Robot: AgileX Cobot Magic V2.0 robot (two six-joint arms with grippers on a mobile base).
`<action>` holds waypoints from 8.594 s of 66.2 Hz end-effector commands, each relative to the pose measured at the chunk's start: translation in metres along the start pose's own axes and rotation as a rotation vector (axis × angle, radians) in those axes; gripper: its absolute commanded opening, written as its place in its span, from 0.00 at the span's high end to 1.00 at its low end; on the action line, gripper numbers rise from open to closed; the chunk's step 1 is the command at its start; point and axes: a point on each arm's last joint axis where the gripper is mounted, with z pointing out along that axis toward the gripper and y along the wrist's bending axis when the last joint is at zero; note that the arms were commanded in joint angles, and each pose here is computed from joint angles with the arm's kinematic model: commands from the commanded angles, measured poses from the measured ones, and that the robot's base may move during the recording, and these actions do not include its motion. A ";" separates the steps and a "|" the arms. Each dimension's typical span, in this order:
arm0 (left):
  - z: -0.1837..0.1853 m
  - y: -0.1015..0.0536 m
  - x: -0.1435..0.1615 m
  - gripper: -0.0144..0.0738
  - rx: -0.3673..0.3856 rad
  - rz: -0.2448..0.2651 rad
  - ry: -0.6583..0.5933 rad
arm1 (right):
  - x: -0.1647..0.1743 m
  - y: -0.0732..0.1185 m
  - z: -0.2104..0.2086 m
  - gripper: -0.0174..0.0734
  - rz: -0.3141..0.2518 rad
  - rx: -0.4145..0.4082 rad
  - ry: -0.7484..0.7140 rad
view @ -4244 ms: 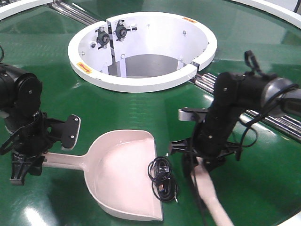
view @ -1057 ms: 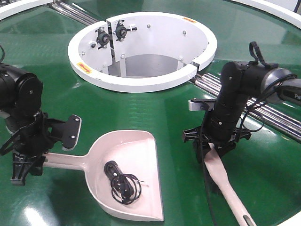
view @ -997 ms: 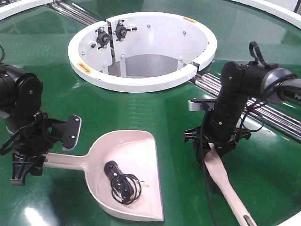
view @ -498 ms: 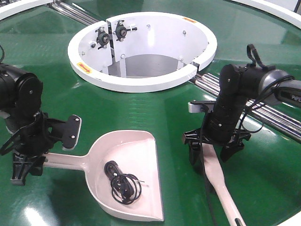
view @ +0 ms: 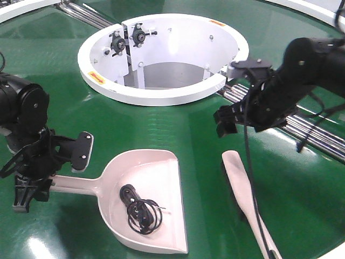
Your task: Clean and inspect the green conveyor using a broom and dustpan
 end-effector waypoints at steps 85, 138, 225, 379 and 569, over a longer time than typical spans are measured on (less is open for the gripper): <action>-0.017 -0.004 -0.001 0.86 -0.018 0.017 -0.024 | 0.197 -0.001 -0.107 0.82 -0.089 0.084 -0.908; -0.017 -0.004 -0.001 0.86 -0.017 0.017 -0.024 | 0.198 -0.001 -0.108 0.82 -0.087 0.083 -0.914; -0.094 -0.032 0.019 0.26 -0.283 -0.281 -0.161 | 0.200 -0.001 -0.105 0.82 -0.088 0.080 -0.877; -0.037 -0.222 0.093 0.86 -1.033 -1.243 -1.262 | 0.223 -0.005 -0.091 0.81 -0.019 0.070 -1.014; 0.055 -0.236 0.086 0.86 -1.106 -1.279 -1.248 | 0.310 -0.020 -0.065 0.81 0.014 0.332 -1.163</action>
